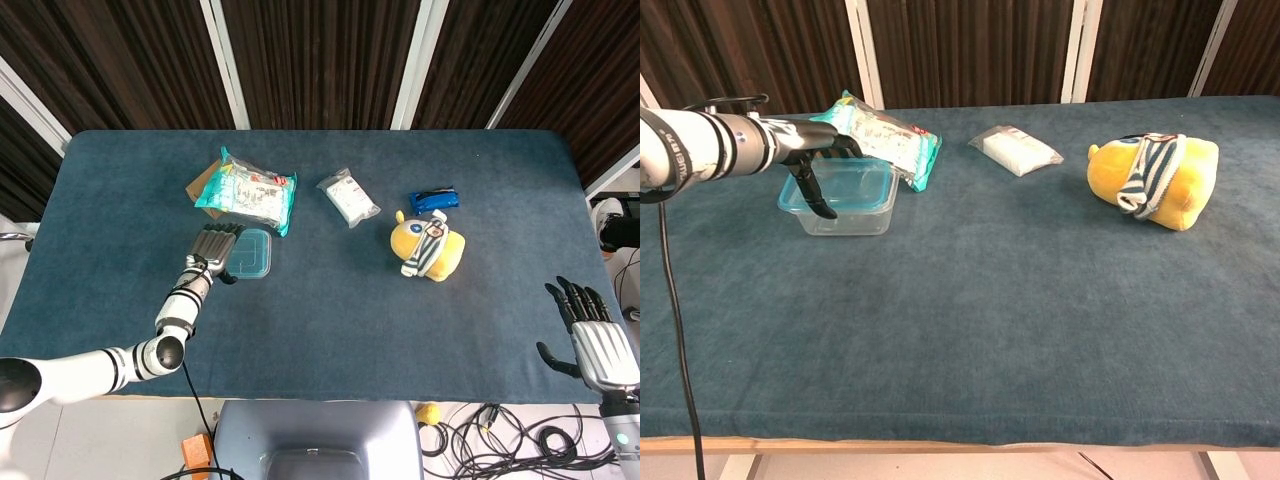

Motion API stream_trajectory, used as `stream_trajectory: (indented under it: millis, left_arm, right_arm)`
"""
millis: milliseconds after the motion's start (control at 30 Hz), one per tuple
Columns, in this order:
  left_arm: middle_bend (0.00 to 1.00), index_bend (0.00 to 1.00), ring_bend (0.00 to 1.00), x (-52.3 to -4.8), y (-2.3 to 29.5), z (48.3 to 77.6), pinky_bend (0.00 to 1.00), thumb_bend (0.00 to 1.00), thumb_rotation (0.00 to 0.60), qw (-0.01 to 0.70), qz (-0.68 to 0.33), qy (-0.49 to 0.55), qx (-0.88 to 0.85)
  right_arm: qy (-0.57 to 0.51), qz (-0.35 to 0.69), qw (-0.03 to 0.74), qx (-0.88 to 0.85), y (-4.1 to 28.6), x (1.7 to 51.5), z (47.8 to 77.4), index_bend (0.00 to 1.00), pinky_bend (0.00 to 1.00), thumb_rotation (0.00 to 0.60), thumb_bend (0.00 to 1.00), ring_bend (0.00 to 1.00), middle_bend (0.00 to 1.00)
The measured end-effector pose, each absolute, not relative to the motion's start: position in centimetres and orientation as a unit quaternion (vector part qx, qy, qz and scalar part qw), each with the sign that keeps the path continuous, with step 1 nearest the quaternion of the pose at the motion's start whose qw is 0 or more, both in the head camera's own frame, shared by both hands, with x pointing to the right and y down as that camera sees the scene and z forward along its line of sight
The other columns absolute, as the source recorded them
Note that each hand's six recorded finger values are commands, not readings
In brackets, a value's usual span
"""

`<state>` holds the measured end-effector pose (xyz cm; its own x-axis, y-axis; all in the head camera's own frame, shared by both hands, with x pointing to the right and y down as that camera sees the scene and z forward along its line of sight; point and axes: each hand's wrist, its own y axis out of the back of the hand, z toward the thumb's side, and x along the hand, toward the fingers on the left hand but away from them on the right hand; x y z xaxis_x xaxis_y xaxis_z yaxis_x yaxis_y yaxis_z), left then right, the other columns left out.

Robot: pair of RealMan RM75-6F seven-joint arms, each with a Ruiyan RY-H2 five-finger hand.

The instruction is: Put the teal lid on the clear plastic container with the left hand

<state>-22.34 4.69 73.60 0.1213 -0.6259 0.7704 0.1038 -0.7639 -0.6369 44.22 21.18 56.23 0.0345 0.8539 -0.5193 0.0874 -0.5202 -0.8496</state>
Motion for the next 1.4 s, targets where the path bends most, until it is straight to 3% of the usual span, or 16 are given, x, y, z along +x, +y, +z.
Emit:
stream_trajectory:
  millis: [300, 500, 800, 1400]
  left_arm:
    - [0.36, 0.15, 0.37, -22.01, 4.8, 73.59, 0.27, 0.29, 0.6, 0.289, -0.635, 0.185, -0.692]
    - [0.23, 0.01, 0.22, -21.78, 4.81, 73.8, 0.2, 0.29, 0.6, 0.289, -0.633, 0.188, -0.693]
    - [0.04, 0.0, 0.02, -21.85, 4.49, 73.77, 0.14, 0.27, 0.6, 0.291, -0.628, 0.202, -0.693]
    - [0.0, 0.0, 0.0, -22.55, 4.44, 73.86, 0.05, 0.23, 0.6, 0.288, -0.633, 0.199, -0.691]
  right_arm:
    - [-0.366, 0.591, 0.324, -0.642, 21.18, 44.2, 56.27, 0.0, 0.0, 0.6, 0.25, 0.0, 0.0]
    - [-0.367, 0.591, 0.324, -0.641, 21.15, 44.23, 56.22, 0.0, 0.0, 0.6, 0.25, 0.0, 0.0]
    - [-0.366, 0.591, 0.324, -0.642, 21.16, 44.23, 56.22, 0.0, 0.0, 0.6, 0.25, 0.0, 0.0]
    - [-0.367, 0.591, 0.324, -0.641, 21.16, 44.24, 56.17, 0.0, 0.0, 0.6, 0.25, 0.0, 0.0]
